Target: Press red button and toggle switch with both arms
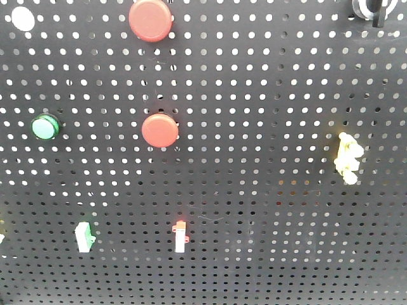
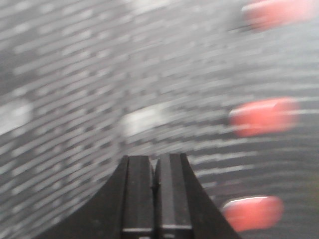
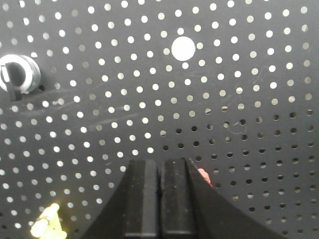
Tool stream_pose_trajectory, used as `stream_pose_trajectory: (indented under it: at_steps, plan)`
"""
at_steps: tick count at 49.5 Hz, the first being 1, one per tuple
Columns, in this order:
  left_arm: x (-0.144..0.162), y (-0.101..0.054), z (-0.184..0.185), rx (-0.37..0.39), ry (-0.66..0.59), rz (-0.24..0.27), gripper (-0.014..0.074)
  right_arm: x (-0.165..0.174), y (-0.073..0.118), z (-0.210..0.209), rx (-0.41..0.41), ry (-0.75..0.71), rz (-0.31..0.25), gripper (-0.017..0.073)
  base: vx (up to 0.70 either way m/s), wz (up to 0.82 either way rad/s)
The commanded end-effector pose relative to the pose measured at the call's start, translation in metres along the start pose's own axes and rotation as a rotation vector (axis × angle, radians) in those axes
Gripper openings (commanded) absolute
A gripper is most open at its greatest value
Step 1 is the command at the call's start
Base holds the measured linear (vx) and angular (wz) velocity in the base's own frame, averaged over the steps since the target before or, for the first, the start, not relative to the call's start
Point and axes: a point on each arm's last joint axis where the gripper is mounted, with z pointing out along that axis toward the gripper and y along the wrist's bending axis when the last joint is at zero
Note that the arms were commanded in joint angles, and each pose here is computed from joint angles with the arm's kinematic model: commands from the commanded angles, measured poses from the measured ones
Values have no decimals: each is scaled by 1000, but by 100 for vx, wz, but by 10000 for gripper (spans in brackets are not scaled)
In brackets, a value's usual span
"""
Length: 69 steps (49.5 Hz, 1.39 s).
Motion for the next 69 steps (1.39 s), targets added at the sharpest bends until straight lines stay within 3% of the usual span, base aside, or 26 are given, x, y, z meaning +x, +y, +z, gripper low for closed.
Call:
stream_pose_trajectory:
  at_steps: [1, 6, 11, 22, 31, 39, 45, 52, 64, 69]
  plan:
    - [-17, -14, 15, 102, -69, 13, 2, -16, 2, 0, -8, -110, 6, -3, 0, 0]
    - [-16, -32, 41, 207, -29, 57, 2, -17, 2, 0, -8, -112, 6, -3, 0, 0]
    - [-16, -49, 67, 274, -13, 68, 2, -17, 2, 0, -8, -112, 6, -3, 0, 0]
    - [-17, -61, 112, 283, -16, 75, 2, -16, 2, 0, -7, -111, -5, -3, 0, 0]
    - [-19, -62, 127, 255, -54, 121, 2, -16, 2, 0, -7, -111, -9, -3, 0, 0]
    - [-8, -53, 140, 212, -24, 129, 2, -16, 2, 0, -7, -111, -9, -3, 0, 0]
    - [0, -44, 151, 169, -14, 92, 2, -16, 2, 0, -7, -111, -9, -3, 0, 0]
    - [4, -39, 155, 153, 1, 83, 2, -17, 2, 0, -7, -112, -9, -3, 0, 0]
    - [-13, -39, 131, 184, 14, 89, 2, -17, 2, 0, -9, -120, 3, -3, 0, 0]
    - [-18, -37, 111, 186, 3, 90, 2, -17, 3, 0, -19, -119, 42, -3, 0, 0]
